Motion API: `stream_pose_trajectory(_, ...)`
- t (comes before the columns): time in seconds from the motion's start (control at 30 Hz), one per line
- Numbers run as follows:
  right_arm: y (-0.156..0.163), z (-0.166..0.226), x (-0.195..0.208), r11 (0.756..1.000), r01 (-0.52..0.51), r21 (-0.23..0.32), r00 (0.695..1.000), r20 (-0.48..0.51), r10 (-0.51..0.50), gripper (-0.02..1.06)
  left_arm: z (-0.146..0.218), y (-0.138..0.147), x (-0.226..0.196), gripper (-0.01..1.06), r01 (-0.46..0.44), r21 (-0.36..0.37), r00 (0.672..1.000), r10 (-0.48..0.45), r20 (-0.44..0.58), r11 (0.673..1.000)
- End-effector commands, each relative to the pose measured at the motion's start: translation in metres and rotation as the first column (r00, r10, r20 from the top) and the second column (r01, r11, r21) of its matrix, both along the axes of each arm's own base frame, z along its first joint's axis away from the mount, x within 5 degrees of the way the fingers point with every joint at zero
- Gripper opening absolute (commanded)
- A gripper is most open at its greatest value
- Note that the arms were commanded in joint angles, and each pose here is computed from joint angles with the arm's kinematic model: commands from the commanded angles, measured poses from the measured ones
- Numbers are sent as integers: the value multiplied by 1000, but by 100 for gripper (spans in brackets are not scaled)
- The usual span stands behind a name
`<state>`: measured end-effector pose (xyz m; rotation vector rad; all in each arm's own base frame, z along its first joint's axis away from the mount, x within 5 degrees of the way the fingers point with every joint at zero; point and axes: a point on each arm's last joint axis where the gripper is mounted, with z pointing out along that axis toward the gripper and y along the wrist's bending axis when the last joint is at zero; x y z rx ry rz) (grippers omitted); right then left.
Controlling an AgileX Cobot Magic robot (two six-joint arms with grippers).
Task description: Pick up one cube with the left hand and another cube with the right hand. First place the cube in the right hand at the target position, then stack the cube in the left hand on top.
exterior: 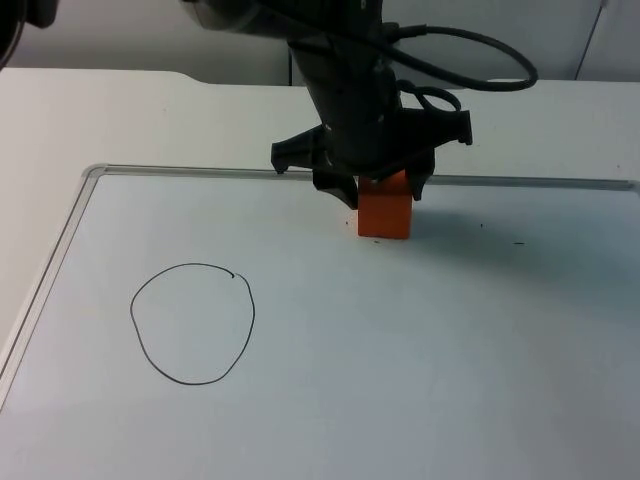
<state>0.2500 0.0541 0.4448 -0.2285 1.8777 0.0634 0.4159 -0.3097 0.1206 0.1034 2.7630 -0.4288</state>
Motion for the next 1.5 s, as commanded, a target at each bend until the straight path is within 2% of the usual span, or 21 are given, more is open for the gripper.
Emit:
stream_pose_trajectory(0.0, 1, 8, -3, 1000, -9, 2, 999, 45, 9, 0, 11, -3, -3, 10, 29, -3, 1000, -29, 4, 1000)
stream_pose_trajectory(0.03, 1, 8, -3, 1000, -9, 2, 999, 45, 9, 0, 19, -2, -5, 1, 66, 11, 998, -66, 14, 998)
stream_pose_trajectory(0.07, 1, 8, -3, 1000, -9, 2, 999, 45, 9, 0, 25, -1, -5, 0, 84, 19, 996, -85, 26, 996)
stream_pose_trajectory(0.27, 1, 9, -3, 1000, -11, 4, 998, 57, 11, 0, 52, 6, -11, 0, 143, 73, 988, -147, 41, 987)
stream_pose_trajectory(0.4, 1, 9, -2, 1000, -12, 6, 998, 65, 12, 0, 77, 16, -21, 0, 216, 161, 975, -220, 6, 963)
stream_pose_trajectory(0.43, 1, 9, -2, 1000, -12, 6, 998, 65, 12, 0, 77, 16, -21, 0, 216, 161, 975, -220, 6, 963)
stream_pose_trajectory(0.57, 1, 10, -2, 1000, -14, 2, 998, 69, 13, 0, 100, 30, -35, 0, 301, 253, 954, -290, -79, 919)
stream_pose_trajectory(0.77, 1, 10, -2, 1000, -13, 2, 998, 67, 13, 0, 128, 43, -42, 0, 309, 327, 950, -306, -63, 893)
stream_pose_trajectory(0.87, 1, 9, -2, 1000, -13, 1, 998, 61, 12, 0, 161, 52, -48, 0, 286, 342, 950, -311, 19, 895)
stream_pose_trajectory(0.9, 1, 9, -2, 1000, -13, 1, 998, 61, 12, 0, 161, 52, -48, 0, 286, 342, 950, -311, 19, 895)
stream_pose_trajectory(1.07, 1, 7, -1, 1000, -12, -1, 998, 53, 12, 0, 205, 63, -63, 0, 295, 331, 931, -347, 113, 897)
stream_pose_trajectory(1.23, 1, 7, 0, 1000, -13, -4, 998, 53, 13, 0, 233, 72, -74, 0, 302, 329, 911, -372, 176, 895)
stream_pose_trajectory(1.37, 1, 7, 0, 1000, -13, -4, 998, 53, 13, 0, 286, 97, -101, 0, 251, 335, 882, -357, 306, 908)
stream_pose_trajectory(1.43, 1, 7, 0, 1000, -13, -4, 998, 53, 13, 0, 291, 101, -105, 0, 245, 336, 879, -355, 319, 909)
stream_pose_trajectory(1.47, 1, 7, 0, 1000, -13, -4, 998, 53, 13, 0, 304, 112, -117, 0, 225, 342, 870, -346, 351, 913)
